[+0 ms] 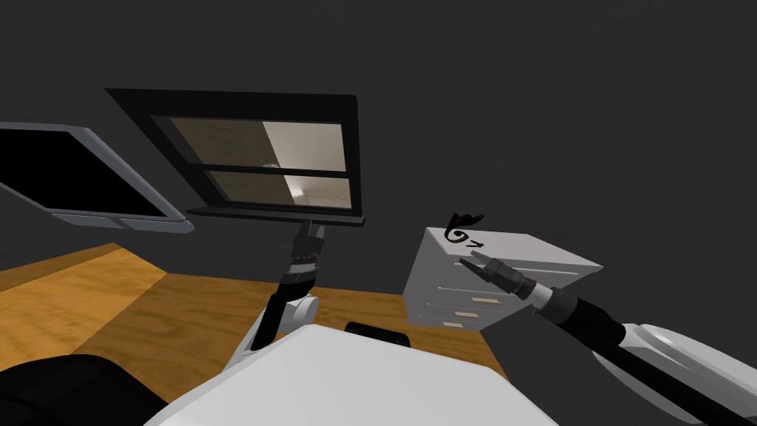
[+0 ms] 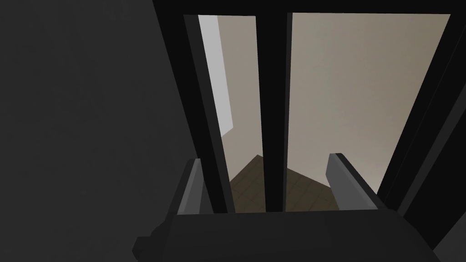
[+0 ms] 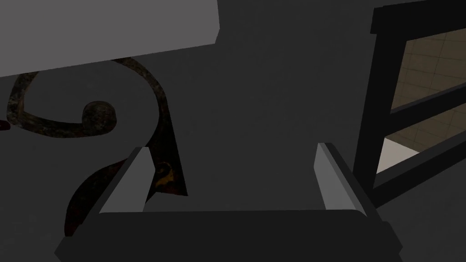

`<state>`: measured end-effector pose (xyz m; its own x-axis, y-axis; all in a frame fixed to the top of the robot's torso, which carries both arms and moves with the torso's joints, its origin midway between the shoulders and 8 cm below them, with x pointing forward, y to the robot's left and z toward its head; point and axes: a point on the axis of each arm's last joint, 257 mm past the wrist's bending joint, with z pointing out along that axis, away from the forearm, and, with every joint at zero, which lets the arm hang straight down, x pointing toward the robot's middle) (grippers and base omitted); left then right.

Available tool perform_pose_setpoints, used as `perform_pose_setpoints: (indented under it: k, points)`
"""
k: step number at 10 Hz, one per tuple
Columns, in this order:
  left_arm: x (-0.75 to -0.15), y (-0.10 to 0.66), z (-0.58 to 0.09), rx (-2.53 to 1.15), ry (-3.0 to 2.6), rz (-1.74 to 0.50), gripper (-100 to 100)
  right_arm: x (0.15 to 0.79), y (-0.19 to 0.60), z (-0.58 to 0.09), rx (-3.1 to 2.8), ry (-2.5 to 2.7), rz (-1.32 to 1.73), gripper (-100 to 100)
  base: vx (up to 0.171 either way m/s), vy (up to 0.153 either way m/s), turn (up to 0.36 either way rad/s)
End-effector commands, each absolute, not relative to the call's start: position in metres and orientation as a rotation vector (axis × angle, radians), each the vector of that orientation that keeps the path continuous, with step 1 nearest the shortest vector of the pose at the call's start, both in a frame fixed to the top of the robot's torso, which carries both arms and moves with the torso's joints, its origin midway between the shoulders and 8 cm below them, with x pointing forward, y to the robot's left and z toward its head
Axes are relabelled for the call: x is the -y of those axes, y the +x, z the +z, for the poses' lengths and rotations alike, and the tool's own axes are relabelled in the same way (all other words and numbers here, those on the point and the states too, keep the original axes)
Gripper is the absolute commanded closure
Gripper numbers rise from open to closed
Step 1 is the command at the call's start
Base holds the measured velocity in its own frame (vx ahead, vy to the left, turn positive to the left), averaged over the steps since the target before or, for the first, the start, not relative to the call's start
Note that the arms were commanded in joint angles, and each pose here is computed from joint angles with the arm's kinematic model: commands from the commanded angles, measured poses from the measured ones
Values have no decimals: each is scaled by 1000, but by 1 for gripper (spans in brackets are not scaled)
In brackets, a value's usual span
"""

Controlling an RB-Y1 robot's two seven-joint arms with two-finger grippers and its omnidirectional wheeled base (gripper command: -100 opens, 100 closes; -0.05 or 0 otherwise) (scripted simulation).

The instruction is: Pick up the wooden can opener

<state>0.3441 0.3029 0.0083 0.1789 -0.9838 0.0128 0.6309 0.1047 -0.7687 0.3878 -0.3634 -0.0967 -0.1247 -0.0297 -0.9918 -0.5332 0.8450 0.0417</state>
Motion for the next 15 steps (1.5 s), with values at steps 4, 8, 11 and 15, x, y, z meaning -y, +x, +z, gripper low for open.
perform_pose_setpoints:
  k: [4,8,11,15]
  points:
    - [-303,344,8,-598,-736,-1300,0,379,393,-99,-1726,-607,344,-100,9,-22,43]
    - [-303,344,8,-598,-736,-1300,0,383,398,-97,-1767,-728,281,-100,8,-34,41]
    - [-303,344,8,-598,-736,-1300,0,397,402,-98,-1817,-858,188,-100,8,-43,55]
    - [-303,344,8,-598,-736,-1300,0,399,408,-95,-1846,-989,124,-100,6,-43,34]
